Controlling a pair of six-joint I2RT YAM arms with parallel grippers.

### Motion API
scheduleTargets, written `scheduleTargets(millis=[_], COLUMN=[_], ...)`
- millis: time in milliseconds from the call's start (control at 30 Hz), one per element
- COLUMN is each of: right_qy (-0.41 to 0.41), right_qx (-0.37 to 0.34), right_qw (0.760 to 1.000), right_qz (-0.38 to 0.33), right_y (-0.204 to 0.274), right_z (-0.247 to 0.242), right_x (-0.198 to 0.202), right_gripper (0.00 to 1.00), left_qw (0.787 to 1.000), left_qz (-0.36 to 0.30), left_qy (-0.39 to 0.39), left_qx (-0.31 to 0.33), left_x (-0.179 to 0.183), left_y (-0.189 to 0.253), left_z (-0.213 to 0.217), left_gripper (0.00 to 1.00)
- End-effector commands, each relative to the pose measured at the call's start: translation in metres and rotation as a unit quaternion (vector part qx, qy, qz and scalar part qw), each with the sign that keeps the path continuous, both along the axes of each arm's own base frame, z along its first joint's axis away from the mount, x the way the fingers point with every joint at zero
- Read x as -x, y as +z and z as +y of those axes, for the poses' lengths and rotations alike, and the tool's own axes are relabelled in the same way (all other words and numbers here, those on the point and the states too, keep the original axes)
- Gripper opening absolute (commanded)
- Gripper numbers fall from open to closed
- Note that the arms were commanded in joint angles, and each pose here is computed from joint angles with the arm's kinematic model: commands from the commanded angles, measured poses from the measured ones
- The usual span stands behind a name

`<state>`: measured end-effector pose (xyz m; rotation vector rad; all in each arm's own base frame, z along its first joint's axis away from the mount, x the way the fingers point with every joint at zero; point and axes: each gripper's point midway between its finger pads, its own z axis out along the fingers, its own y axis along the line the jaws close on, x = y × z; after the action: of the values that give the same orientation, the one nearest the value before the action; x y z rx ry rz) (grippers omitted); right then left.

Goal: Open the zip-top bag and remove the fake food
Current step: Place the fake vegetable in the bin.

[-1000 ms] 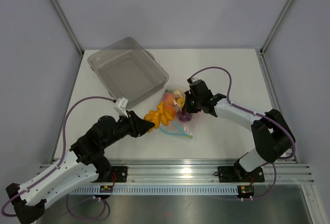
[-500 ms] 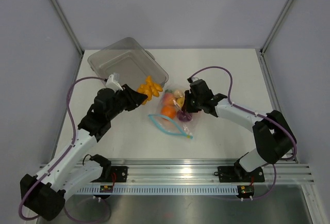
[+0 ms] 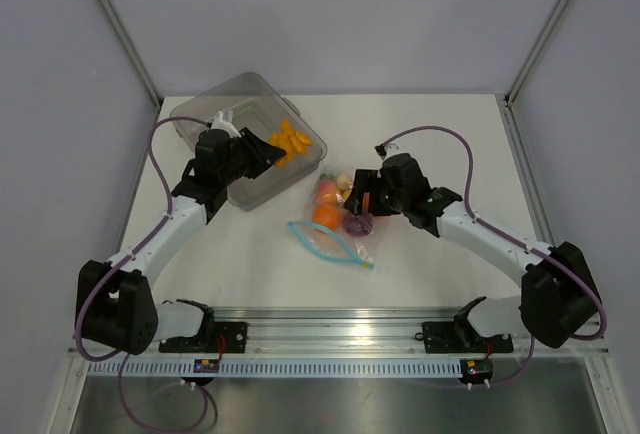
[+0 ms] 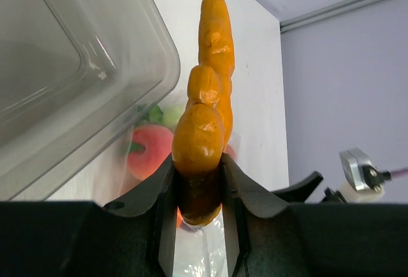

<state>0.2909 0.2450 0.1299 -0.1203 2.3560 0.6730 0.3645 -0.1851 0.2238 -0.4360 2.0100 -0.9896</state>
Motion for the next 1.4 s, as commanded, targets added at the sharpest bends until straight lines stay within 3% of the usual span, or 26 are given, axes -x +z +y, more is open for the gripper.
scheduleTargets(millis=[0,167,367,700,767,900,1367], right_qy=[-0.008,-0.024,-0.034,-0.023,-0.024,-0.024,-0.034], right_qx=[-0.032,-0.051,-0.062,-0.071,-0.071,-0.069,-0.035], right_qw=[0.999,0.997,0.996,0.996,0.996,0.996,0.998], right_qz=[-0.030,-0.046,-0.059,-0.052,-0.054,-0.054,-0.049], right_y=[0.026,0.041,0.047,0.046,0.047,0.046,0.034], right_z=[-0.001,-0.007,-0.009,-0.003,-0.004,-0.004,-0.009], right_x=[0.000,0.003,0.003,0.006,0.005,0.005,-0.004], right_gripper=[0.86,1.00,0.99,1.00,0.99,0.99,0.99], left_qw=[0.998,0.999,0.999,1.000,1.000,1.000,0.998], left_qz=[-0.051,-0.035,-0.024,0.008,0.011,0.016,0.034], left_qy=[0.002,0.011,0.022,0.020,0.020,0.015,-0.019], left_qx=[0.024,0.024,0.026,0.021,0.020,0.018,0.048], left_x=[-0.025,-0.051,-0.079,-0.096,-0.098,-0.093,-0.034], left_y=[0.032,0.011,-0.006,-0.035,-0.037,-0.039,-0.036], left_z=[0.001,0.004,0.010,0.013,0.013,0.013,0.008], left_gripper=[0.20,0.20,0.22,0.52,0.66,0.77,0.80])
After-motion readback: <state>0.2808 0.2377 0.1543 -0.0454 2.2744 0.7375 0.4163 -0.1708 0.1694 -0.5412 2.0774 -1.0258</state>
